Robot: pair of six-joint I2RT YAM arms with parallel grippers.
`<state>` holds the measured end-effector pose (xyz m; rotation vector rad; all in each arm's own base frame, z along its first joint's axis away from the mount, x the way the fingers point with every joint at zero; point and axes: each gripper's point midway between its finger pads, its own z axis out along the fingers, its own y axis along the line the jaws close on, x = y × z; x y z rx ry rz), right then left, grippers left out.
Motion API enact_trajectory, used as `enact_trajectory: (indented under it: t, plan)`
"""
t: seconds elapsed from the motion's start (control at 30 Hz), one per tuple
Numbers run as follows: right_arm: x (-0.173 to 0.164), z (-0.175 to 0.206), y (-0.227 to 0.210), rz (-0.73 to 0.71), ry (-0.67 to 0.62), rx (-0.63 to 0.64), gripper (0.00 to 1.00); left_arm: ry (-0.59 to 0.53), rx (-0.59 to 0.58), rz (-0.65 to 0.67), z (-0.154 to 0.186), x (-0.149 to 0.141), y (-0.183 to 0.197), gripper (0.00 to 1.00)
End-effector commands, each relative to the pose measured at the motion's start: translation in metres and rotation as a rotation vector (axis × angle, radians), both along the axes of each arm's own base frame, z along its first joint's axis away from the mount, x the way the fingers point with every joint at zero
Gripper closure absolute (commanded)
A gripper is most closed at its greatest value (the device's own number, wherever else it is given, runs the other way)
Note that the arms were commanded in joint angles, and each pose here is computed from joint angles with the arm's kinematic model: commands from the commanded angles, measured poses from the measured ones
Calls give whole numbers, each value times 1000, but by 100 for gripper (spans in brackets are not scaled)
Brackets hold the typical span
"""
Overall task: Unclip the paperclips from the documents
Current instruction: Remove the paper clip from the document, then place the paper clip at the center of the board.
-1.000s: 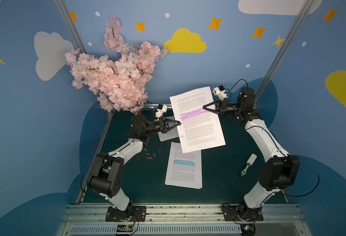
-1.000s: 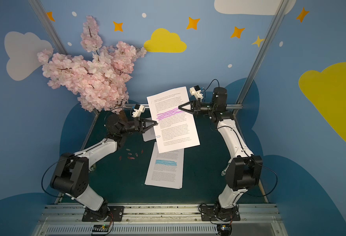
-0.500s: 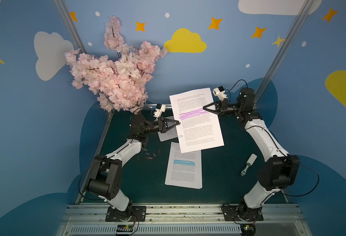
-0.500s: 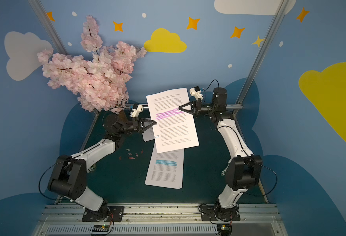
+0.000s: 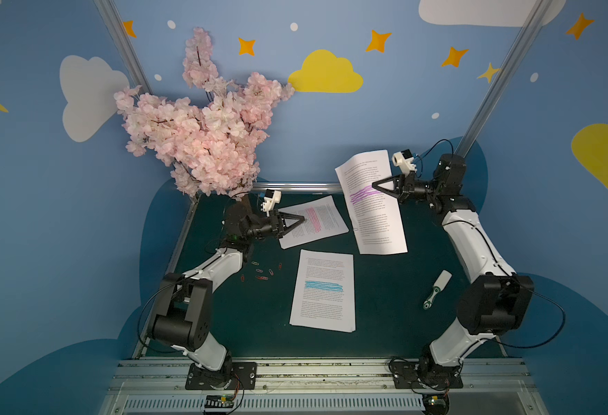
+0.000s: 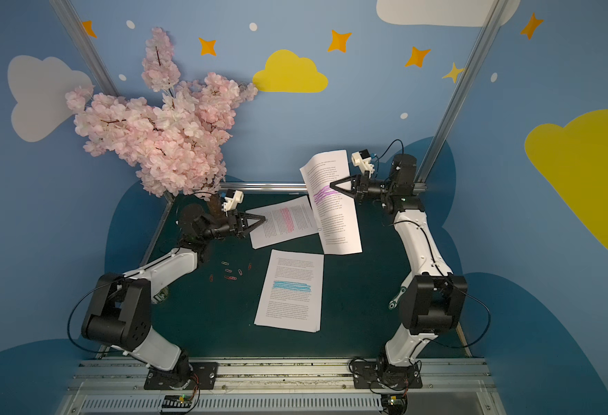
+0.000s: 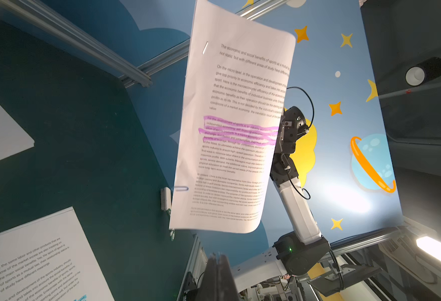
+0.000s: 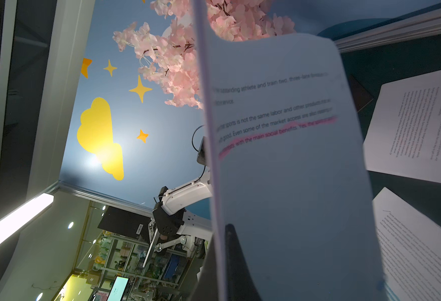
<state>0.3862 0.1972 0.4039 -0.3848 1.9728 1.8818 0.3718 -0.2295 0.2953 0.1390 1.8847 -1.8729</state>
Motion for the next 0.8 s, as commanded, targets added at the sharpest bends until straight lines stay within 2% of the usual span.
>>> enact_trajectory:
  t: [0.0,0.1,0.17,0.27,0.37,0.47,0.77]
  plan:
    - [-14,11,3,22,-56,4,100,-2,38,11,-7,-5,3,97]
    - [-17,7,5,27,-53,-2,100,95,179,62,-52,-8,13,97]
    - [-21,1,9,32,-49,-13,100,138,341,105,-89,-19,25,97]
    - [-27,-8,15,43,-37,-27,100,227,509,178,-139,-34,51,97]
    - [-32,-16,21,53,-34,-37,100,344,600,270,-184,-51,80,97]
    - [-35,-22,26,59,-19,-43,100,443,676,299,-220,-71,96,97]
    - [-34,-28,35,86,-8,-49,100,604,820,349,-282,-99,120,95]
